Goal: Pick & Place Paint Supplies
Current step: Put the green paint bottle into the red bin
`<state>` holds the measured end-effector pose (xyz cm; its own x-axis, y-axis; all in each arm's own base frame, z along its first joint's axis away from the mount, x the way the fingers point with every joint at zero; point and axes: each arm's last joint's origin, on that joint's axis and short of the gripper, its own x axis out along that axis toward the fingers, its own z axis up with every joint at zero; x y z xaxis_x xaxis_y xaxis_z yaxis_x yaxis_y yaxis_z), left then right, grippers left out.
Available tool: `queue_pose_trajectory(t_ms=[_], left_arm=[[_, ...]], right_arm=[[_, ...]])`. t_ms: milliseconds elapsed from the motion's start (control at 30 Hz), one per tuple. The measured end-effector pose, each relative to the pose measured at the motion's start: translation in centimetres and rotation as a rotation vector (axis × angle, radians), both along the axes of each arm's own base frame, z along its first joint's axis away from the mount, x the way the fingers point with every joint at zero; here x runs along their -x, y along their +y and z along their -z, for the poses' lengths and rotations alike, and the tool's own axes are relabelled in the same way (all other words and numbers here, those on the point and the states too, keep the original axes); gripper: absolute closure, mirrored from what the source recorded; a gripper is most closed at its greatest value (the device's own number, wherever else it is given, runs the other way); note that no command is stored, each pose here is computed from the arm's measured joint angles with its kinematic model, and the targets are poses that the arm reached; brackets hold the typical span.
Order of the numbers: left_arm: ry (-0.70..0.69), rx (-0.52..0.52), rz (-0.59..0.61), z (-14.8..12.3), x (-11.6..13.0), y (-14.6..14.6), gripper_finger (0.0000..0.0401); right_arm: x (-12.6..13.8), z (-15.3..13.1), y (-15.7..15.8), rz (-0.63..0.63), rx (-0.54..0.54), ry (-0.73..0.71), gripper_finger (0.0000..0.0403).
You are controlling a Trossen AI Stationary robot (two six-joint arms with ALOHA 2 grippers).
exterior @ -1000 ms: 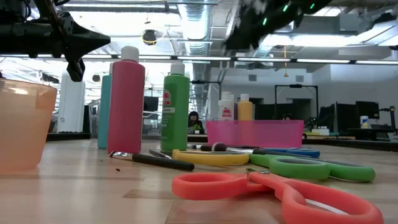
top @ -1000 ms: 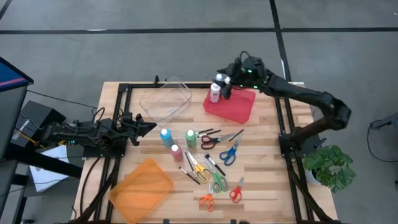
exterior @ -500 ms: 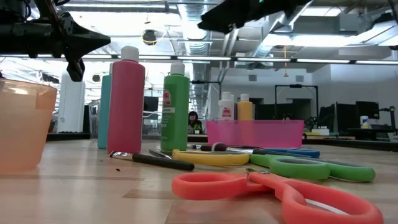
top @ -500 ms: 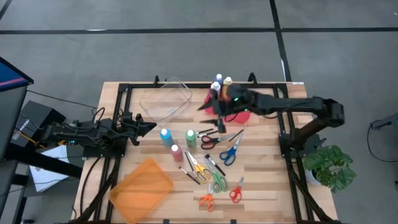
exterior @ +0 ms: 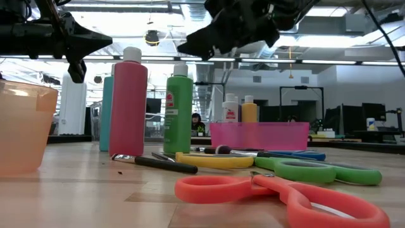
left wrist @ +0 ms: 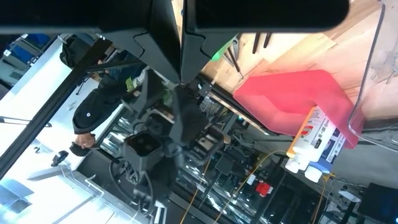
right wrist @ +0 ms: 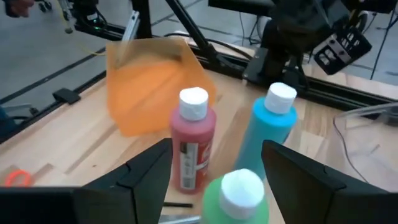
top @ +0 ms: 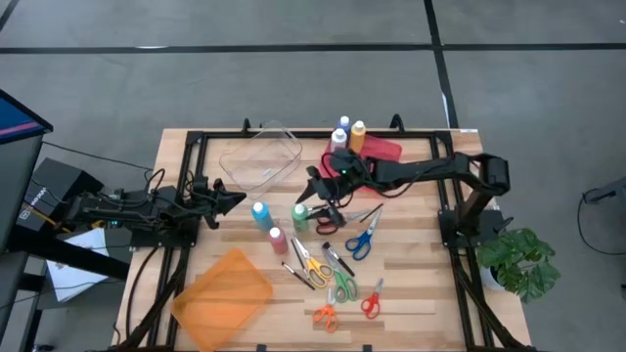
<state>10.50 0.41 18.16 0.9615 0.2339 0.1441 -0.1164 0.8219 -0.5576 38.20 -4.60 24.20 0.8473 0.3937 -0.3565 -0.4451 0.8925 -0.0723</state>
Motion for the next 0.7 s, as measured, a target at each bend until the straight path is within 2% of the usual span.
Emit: queue_pose_trajectory(t_ms=[300,700], left_arm=[[0.000,0.000,0.000,0.0,0.0,0.0,0.0395],[0.000,0.000,0.003,0.0,0.0,0.0,0.0395]], right_arm=[[-1.4,2.7,-0.2,0.007,-0.002,0.017,0.0159],[-1.4,2.4,-0.6,0.051,-0.006,0.012,0.0159]])
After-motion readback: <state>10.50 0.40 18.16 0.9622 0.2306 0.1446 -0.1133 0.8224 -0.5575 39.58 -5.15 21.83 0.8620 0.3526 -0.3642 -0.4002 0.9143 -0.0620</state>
